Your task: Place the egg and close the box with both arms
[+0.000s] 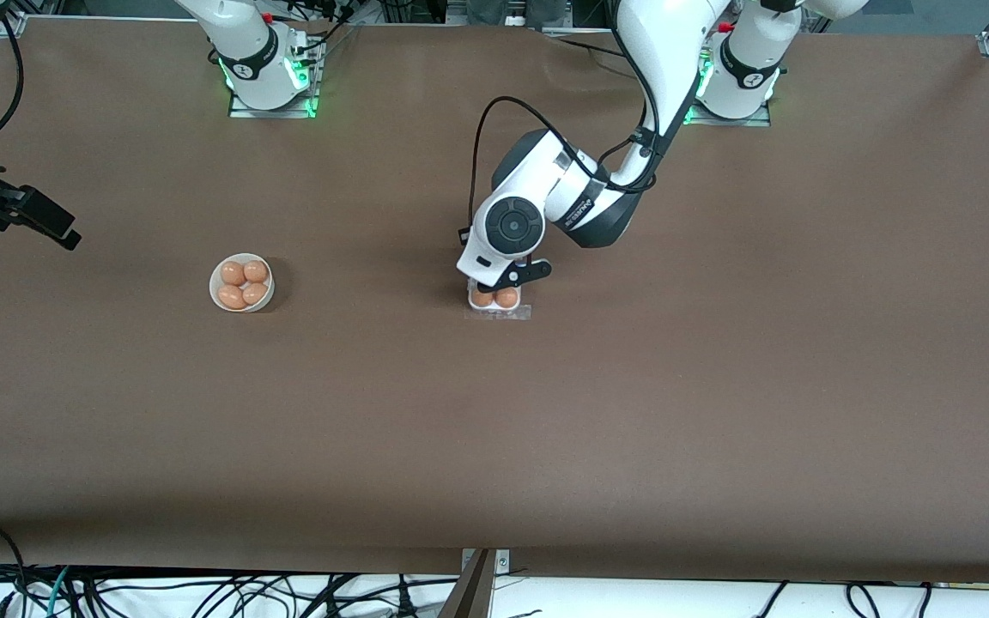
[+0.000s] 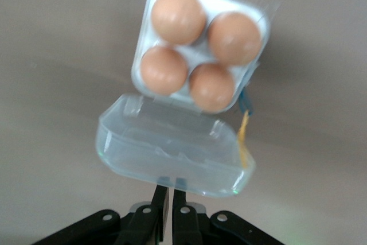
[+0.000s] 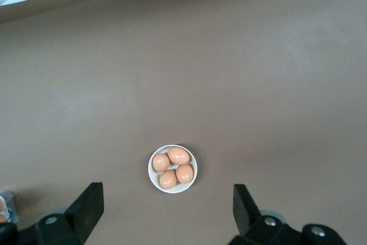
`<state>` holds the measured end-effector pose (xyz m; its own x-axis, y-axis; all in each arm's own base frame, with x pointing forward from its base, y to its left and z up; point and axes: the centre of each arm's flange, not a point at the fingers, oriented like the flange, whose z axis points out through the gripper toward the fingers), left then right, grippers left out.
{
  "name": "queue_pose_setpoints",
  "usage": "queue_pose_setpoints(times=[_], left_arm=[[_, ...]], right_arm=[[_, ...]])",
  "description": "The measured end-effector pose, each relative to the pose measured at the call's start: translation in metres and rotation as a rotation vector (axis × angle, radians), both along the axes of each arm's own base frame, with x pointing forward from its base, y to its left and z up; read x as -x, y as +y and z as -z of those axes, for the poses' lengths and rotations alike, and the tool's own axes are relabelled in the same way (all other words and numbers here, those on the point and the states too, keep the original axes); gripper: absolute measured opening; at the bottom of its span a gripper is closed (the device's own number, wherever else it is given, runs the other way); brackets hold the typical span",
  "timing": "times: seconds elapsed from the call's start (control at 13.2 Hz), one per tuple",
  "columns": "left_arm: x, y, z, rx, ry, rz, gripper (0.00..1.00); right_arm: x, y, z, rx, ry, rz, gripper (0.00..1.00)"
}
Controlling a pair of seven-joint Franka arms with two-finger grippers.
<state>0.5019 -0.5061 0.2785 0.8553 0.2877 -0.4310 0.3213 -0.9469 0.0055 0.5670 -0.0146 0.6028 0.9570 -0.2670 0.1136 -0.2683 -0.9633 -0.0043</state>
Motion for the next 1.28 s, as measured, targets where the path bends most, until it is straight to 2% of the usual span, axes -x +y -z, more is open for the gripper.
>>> queue_pose_setpoints(times=[0.23,0.38,0.45,0.6,0.91,0.98,1.13,1.28], left_arm=[[-0.022,0.007,-0.017,0.013,-0.074,-0.022,0.11],[-0.036,0.014,-0.030,-0.019,-0.142,-0.005,0.14],[-0.045,0.022,-0.040,-0.045,-0.186,0.004,0.21],[-0.070,0.044,-0.072,-0.072,-0.272,-0.011,0.41],[-0.136,0.125,-0.142,-0.058,-0.380,-0.151,0.82],[-0.147,0.147,-0.152,-0.062,-0.381,-0.178,0.82],[-0.161,0.183,-0.166,-0.082,-0.375,-0.187,0.94],[-0.167,0.218,-0.177,-0.126,-0.359,-0.121,0.98]], right_arm=[[-0.001,-0.004,0.000,0.005,-0.005,-0.047,1.00],[-0.002,-0.001,0.000,0.006,-0.012,-0.064,1.00],[-0.002,0.000,0.001,0.007,-0.011,-0.069,1.00],[-0.005,0.003,0.003,0.007,-0.017,-0.076,1.00],[-0.007,0.005,0.006,0.007,-0.014,-0.081,1.00],[-0.007,0.005,0.007,0.007,-0.013,-0.081,1.00],[-0.008,0.005,0.007,0.007,-0.011,-0.081,1.00],[-0.008,0.006,0.007,0.007,-0.011,-0.082,1.00]])
